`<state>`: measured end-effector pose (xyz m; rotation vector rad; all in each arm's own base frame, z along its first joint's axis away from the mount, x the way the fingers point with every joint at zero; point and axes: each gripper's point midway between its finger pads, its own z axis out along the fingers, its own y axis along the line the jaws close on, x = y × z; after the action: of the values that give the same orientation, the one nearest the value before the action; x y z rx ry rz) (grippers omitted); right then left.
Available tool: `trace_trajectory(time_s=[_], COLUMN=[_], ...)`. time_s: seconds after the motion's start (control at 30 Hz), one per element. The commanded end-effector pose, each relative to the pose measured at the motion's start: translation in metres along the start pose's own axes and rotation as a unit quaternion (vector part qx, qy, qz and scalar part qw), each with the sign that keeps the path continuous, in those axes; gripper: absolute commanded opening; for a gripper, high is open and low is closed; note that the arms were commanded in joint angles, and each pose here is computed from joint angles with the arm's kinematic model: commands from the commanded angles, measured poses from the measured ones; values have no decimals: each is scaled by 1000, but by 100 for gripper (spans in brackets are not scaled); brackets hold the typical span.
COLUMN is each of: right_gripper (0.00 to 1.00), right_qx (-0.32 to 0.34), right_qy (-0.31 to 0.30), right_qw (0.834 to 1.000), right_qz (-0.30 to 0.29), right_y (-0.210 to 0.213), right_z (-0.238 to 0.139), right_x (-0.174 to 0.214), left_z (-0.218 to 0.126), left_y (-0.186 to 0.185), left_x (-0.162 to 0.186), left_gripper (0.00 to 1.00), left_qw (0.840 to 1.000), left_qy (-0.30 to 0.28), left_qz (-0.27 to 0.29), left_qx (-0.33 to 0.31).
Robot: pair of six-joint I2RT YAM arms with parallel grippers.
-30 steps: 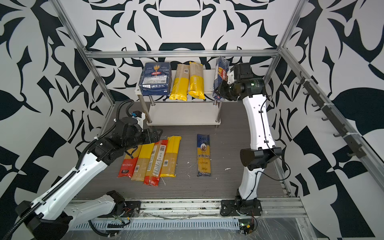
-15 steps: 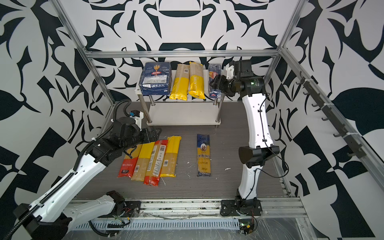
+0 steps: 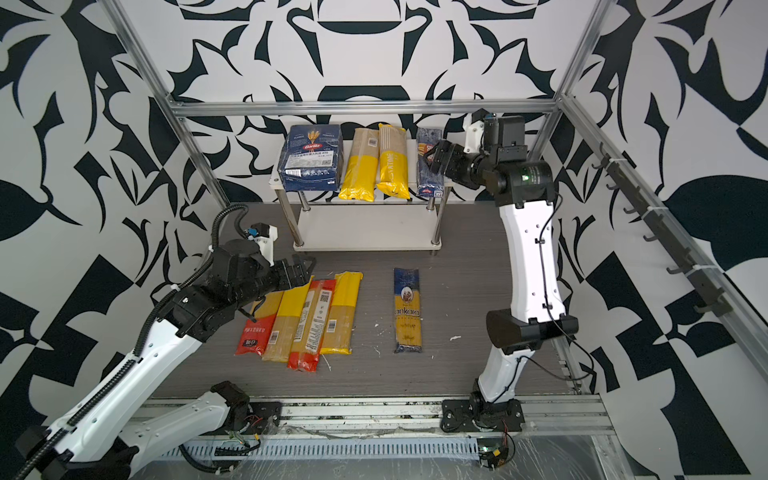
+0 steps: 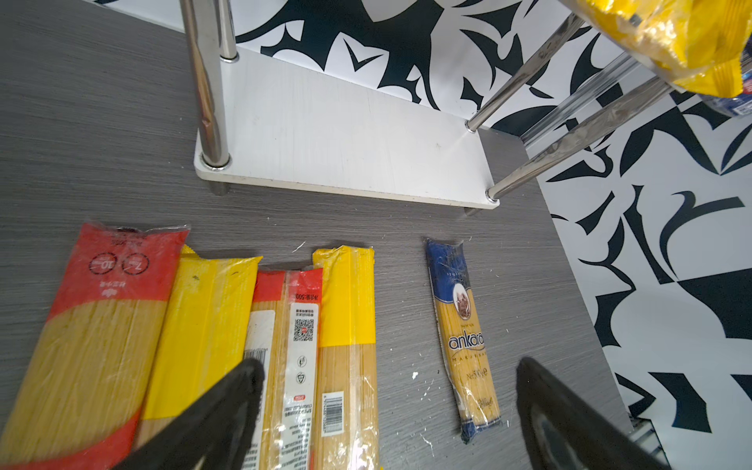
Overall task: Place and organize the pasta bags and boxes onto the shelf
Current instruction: 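Open the right gripper and withdraw it down toward the Ankara bag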
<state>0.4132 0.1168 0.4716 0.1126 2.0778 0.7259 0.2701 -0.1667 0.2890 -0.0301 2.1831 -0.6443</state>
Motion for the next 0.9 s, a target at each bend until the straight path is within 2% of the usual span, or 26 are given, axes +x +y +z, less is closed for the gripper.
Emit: trace_trajectory(time_s=[0.0, 0.17, 0.3, 0.47, 0.63, 0.87], right_gripper=[87, 88, 89, 89, 88, 87], right_qx=[-3, -31, -57, -20, -22, 22], right_qy=[-38, -33, 0, 38, 92, 131], right_qw=[999, 999, 998, 998, 991, 987], right_qz=[-21, 9, 32, 51, 91, 95], right_y=[9, 6, 4, -27, -49, -77], right_z=[-31, -56, -71, -77, -66, -52], right_x=[-2, 44, 90, 148, 209, 270], left_z=[-2, -3, -2, -3, -5, -6], left_y=[9, 24, 40, 55, 65, 74], left_x=[8, 22, 45, 72, 96, 112], left_gripper=[99, 100, 99, 100, 99, 100], left_qw=[1000, 999, 997, 992, 988, 986], left_qy=[5, 12, 22, 35, 50, 57], left_qz=[-11, -32, -71, -113, -137, -152], left_qx=[-9, -24, -37, -42, -39, -44])
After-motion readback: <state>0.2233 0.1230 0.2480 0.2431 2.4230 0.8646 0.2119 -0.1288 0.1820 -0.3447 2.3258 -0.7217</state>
